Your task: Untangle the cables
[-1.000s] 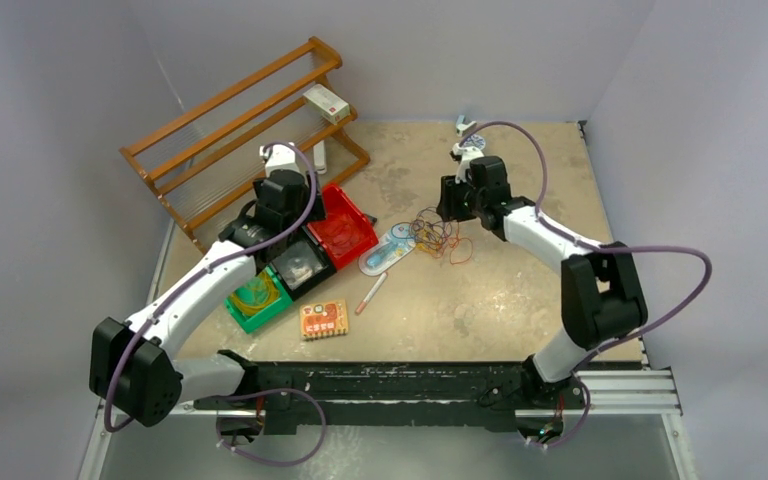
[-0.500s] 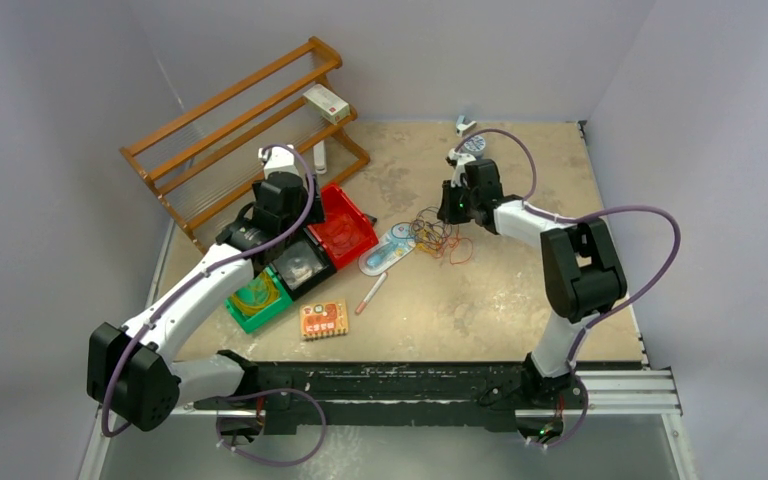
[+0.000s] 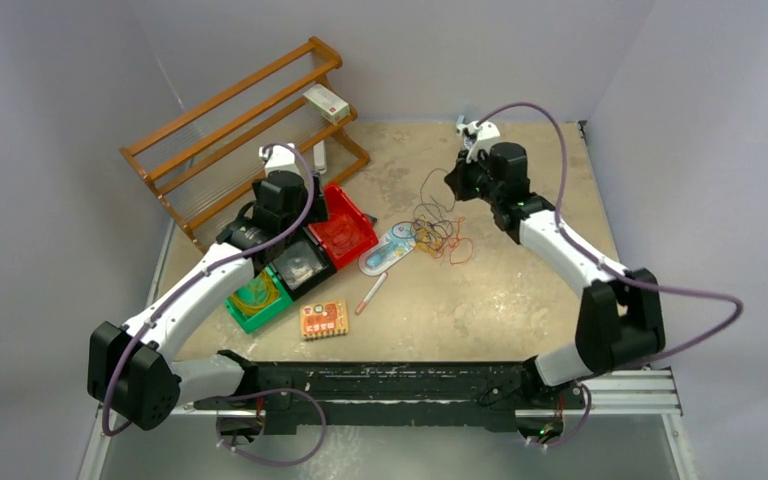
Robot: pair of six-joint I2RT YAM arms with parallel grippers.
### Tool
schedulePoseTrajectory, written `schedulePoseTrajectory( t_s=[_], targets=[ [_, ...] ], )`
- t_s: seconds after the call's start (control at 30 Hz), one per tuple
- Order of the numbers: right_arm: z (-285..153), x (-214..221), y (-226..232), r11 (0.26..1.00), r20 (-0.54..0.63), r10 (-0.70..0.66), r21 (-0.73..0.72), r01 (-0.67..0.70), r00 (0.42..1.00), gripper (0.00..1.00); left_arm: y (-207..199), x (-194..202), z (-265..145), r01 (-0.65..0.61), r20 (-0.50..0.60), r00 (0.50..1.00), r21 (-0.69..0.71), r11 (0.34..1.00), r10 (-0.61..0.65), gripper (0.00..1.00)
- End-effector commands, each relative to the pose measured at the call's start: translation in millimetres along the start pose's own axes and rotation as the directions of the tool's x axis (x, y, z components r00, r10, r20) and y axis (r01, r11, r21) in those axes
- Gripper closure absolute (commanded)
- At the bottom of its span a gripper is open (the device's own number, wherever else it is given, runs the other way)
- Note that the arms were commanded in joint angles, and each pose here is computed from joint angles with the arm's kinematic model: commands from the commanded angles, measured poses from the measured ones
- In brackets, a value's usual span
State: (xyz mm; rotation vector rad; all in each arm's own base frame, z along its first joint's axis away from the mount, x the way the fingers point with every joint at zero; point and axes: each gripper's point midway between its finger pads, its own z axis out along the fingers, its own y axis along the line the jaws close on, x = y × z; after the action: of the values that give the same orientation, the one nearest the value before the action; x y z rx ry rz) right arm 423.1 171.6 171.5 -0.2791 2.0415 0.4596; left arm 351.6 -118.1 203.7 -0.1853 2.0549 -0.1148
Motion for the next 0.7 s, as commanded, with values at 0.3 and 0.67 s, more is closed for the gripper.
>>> schedulePoseTrajectory(
  t_s=[0.3, 0.67],
  targets=[
    [-84, -108, 42, 0.966, 0.336, -0.202, -0.089, 0.244, 0.920, 1.00, -91, -64, -44, -0.072, 0.251, 0.965, 0.520, 0.851, -0.072, 0.16],
    [-98, -102, 75, 0.911, 0.362, -0.227, -0.250, 0.328, 0.904, 1.00, -160, -70, -45, -0.130, 0.239, 0.966, 0.773, 0.622, -0.095, 0.17]
  ],
)
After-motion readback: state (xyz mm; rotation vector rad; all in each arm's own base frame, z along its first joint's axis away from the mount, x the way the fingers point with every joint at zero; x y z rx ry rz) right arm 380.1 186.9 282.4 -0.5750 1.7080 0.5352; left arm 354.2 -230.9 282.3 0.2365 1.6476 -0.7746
